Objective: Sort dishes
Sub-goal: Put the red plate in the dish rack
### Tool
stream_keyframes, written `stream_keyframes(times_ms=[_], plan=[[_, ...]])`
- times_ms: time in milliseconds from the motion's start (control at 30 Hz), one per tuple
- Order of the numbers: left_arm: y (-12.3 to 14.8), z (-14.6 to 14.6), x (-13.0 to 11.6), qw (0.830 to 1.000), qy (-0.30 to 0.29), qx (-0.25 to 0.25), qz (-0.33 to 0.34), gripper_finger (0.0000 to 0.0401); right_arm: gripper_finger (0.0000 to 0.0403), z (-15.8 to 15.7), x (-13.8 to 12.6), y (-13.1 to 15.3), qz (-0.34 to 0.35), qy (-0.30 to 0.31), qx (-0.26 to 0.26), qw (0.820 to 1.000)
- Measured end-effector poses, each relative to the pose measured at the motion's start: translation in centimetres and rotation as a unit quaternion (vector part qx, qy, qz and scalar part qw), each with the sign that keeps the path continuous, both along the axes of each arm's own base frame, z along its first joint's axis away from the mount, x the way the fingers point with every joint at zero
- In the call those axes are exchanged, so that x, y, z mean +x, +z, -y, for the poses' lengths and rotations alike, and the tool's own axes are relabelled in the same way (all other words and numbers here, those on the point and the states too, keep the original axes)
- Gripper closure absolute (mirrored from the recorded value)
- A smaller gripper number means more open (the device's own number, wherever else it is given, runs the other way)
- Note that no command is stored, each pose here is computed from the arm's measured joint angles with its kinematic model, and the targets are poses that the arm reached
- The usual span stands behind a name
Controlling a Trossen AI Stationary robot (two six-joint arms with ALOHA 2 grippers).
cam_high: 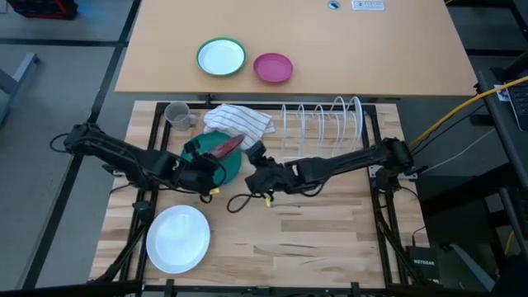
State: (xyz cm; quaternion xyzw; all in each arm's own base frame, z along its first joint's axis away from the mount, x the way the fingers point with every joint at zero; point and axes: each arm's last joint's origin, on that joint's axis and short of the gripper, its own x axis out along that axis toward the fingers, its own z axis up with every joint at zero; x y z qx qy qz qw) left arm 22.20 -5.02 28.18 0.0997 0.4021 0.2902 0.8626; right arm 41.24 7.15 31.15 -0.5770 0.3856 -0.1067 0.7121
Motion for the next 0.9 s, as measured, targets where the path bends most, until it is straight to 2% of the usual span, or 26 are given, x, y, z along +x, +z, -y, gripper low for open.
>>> stream_keyframes(times_ms=[233, 433, 667, 900], plan=[[3.0, 0.7, 0.5, 0.998, -0.004, -0.022, 0.060, 0.0382, 0.0203, 0.0, -4.0, 4.5, 0.011, -0.043, -0.057, 0.997], [5.5, 1.7, 1.0, 0.986, 0.004, -0.070, 0.150, 0.0382, 0.0203, 1.3, -8.8, 9.1, 0.038, -0.062, -0.063, 0.995], [7.7, 2.8, 2.4, 0.950, 0.000, -0.133, 0.283, 0.0382, 0.0203, 3.1, -15.8, 13.7, 0.071, -0.062, -0.049, 0.994], [8.5, 3.0, 5.6, 0.904, 0.010, -0.168, 0.392, 0.0382, 0.0203, 4.7, -22.0, 16.2, 0.108, -0.066, -0.018, 0.992]])
